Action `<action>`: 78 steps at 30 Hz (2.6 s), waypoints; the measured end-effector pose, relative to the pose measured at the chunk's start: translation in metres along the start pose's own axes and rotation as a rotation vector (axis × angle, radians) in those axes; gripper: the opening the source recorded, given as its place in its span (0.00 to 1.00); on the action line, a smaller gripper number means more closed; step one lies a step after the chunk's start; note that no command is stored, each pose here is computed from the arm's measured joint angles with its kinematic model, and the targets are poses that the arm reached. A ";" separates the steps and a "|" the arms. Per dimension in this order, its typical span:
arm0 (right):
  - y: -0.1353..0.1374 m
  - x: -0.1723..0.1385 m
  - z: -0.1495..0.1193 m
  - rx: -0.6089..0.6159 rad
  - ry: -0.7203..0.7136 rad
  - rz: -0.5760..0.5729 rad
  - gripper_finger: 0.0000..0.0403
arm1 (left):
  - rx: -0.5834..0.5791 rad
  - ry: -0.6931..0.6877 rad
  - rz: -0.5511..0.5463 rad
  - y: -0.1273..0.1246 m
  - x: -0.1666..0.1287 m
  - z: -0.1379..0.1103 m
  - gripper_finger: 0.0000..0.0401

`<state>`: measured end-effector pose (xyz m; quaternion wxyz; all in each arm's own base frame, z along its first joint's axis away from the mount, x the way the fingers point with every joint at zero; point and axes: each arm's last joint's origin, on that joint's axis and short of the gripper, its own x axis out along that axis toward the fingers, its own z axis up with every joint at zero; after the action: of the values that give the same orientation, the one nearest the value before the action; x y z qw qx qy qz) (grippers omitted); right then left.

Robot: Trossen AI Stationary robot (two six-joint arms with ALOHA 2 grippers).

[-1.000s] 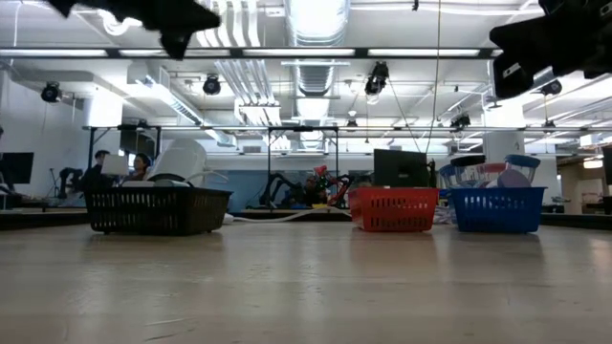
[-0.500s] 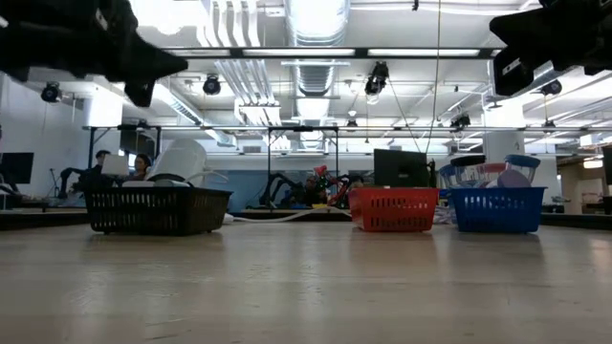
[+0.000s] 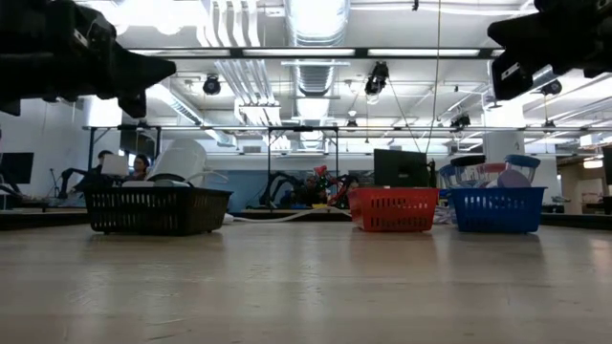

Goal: Pick & Place Office items
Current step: Put the black white digital clock into the black bin

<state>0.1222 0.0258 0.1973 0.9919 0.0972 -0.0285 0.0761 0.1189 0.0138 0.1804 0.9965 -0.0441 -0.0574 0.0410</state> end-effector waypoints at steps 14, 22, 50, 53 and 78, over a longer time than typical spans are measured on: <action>-0.003 0.007 -0.017 -0.013 0.115 -0.021 0.02 | 0.059 0.041 -0.014 0.000 -0.002 -0.005 0.01; -0.005 0.010 -0.027 -0.025 0.178 -0.055 0.02 | 0.084 0.042 -0.021 0.000 -0.003 -0.005 0.02; 0.152 0.128 0.039 -0.336 0.994 -0.006 0.11 | 0.128 0.032 -0.023 -0.001 -0.003 -0.001 0.02; 0.162 0.140 0.027 -0.279 1.096 0.071 0.20 | 0.150 0.032 -0.024 -0.001 -0.003 -0.001 0.03; 0.153 0.123 -0.061 -0.272 1.288 0.148 0.72 | 0.195 0.049 -0.035 -0.001 -0.003 -0.005 0.02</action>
<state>0.2225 0.2036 0.1750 0.8065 -0.0959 0.5542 0.1825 0.1165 0.0124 0.1750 0.9978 0.0531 -0.0293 0.0278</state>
